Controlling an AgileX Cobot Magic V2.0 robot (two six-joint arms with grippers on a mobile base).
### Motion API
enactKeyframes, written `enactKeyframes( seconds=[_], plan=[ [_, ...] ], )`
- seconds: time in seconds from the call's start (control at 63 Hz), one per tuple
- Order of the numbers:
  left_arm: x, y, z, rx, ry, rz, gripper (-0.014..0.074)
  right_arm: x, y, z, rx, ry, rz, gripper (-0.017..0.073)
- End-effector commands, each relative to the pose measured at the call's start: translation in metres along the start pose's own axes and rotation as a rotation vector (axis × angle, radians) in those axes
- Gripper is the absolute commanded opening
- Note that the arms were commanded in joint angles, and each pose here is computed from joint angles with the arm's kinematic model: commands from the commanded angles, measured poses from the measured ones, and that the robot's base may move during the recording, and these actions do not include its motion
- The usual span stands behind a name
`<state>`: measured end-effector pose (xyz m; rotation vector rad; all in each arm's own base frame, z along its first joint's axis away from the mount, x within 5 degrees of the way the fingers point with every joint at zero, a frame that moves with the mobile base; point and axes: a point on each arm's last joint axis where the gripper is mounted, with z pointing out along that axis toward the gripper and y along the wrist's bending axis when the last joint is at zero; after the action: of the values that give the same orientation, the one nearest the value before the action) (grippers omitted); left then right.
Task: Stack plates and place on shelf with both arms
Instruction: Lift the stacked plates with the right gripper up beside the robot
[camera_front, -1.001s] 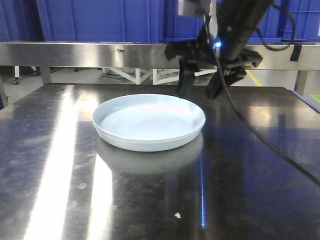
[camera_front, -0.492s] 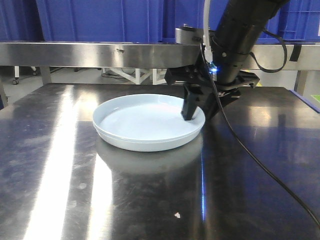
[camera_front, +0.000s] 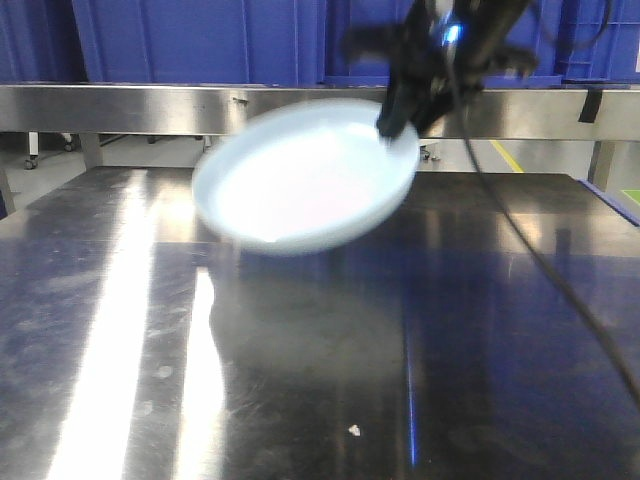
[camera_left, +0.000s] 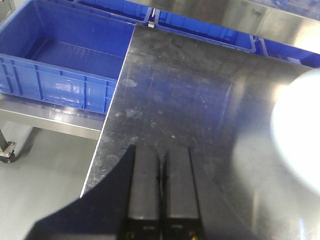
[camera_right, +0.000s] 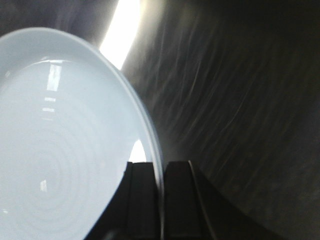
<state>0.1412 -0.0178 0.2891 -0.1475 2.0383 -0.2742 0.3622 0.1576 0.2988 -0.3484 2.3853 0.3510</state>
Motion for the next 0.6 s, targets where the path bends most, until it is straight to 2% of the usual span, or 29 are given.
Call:
enactKeyframes(
  seconds=[0.0,0.302,0.588],
  plan=[
    [-0.015,-0.005,-0.004,0.029,-0.102,-0.006,0.0102,-0.031,0.0,-0.066,0.0,-0.252,-0.012,0.0051],
    [-0.015,-0.005,-0.004,0.029,-0.102,-0.006,0.0102,-0.027,-0.022,-0.163,0.061,-0.401,0.03,0.0051],
    [-0.015,-0.005,-0.004,0.029,-0.102,-0.006,0.0102,0.03,-0.035,-0.212,0.125,-0.492,0.07,0.0051]
  ],
)
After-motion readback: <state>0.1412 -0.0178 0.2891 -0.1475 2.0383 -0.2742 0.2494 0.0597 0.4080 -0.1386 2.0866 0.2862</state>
